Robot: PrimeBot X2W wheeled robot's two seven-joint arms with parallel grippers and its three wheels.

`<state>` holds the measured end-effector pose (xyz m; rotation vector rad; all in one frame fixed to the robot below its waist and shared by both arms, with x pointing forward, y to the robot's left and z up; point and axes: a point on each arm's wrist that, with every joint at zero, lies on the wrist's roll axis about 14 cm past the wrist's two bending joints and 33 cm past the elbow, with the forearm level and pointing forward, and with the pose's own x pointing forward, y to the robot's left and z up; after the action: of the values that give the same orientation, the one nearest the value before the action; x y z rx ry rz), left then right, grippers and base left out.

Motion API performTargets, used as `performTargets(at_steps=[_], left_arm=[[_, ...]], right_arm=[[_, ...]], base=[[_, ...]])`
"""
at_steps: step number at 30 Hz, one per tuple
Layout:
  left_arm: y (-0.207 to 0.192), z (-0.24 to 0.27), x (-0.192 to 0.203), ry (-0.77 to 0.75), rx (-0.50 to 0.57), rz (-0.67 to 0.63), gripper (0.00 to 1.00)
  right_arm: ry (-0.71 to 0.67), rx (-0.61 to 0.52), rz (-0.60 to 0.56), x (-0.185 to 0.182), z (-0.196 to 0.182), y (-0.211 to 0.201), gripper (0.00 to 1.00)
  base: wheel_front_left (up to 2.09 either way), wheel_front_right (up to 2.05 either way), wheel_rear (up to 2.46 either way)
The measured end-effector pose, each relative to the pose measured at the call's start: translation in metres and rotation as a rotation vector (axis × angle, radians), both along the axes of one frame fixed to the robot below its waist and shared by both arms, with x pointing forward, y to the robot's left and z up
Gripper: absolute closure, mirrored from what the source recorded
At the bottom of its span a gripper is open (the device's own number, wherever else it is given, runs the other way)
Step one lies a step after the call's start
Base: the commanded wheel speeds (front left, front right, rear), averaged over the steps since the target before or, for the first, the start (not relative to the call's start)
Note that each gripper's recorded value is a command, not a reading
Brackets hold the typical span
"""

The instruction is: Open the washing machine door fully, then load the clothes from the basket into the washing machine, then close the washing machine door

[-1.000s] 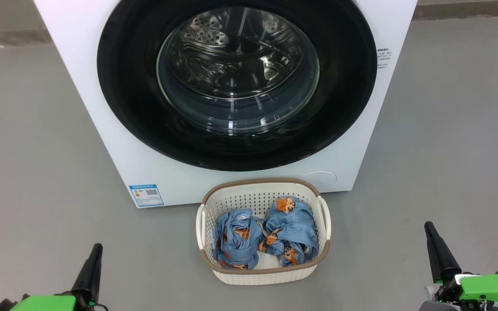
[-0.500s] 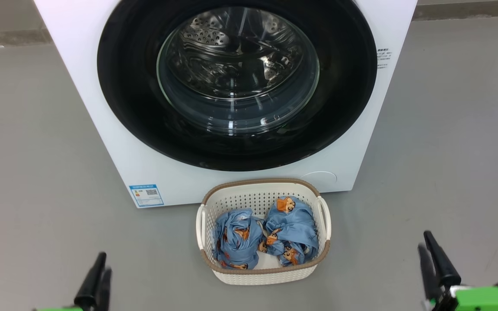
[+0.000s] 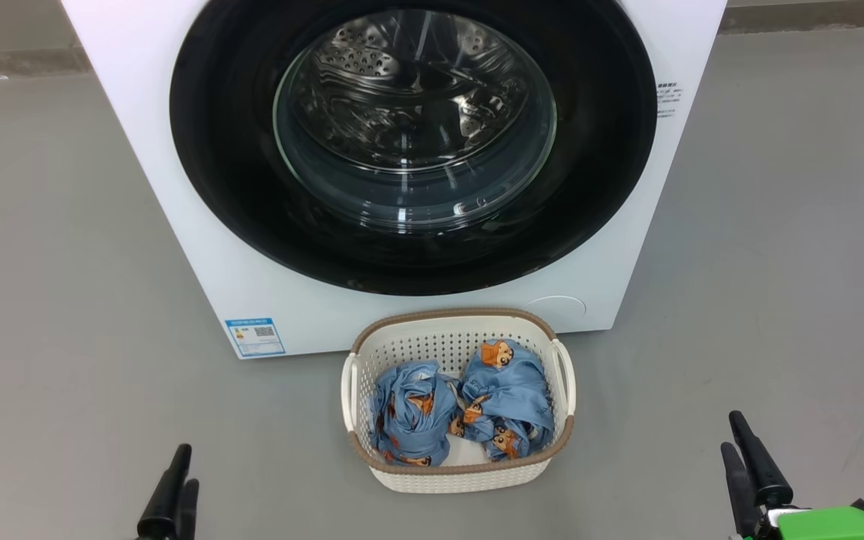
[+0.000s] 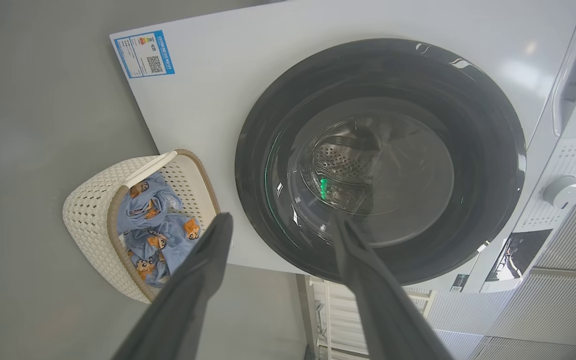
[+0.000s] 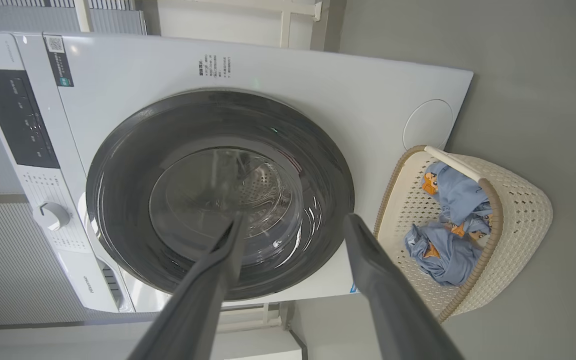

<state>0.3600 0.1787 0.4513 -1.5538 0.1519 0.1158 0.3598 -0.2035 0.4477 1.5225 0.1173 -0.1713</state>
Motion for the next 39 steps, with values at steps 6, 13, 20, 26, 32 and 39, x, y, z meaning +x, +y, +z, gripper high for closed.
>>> performTargets(at_steps=[6, 13, 20, 26, 32, 39], left_arm=[[0.001, 0.002, 0.001, -0.006, 0.079, -0.008, 0.00], [0.002, 0.004, 0.002, -0.012, 0.196, -0.030, 0.00], [0.001, 0.008, 0.003, -0.026, 0.307, -0.048, 0.00], [-0.001, 0.010, 0.003, -0.035, 0.382, -0.059, 0.00], [-0.002, 0.012, 0.004, -0.046, 0.452, -0.070, 0.00], [-0.004, 0.017, 0.005, -0.069, 0.547, -0.087, 0.00]], right_arm=[[0.007, -0.084, 0.023, 0.001, 0.000, 0.001, 0.00], [0.009, -0.206, 0.052, 0.002, 0.001, 0.002, 0.00], [0.012, -0.296, 0.065, 0.003, 0.001, 0.002, 0.00], [0.014, -0.371, 0.075, 0.004, 0.001, 0.002, 0.00], [0.014, -0.438, 0.085, 0.004, 0.001, 0.002, 0.00], [0.012, -0.533, 0.099, 0.005, 0.002, 0.002, 0.00]], base=[[0.00, 0.00, 0.00], [0.00, 0.00, 0.00], [0.00, 0.00, 0.00], [0.00, 0.00, 0.00], [0.00, 0.00, 0.00], [0.00, 0.00, 0.00]])
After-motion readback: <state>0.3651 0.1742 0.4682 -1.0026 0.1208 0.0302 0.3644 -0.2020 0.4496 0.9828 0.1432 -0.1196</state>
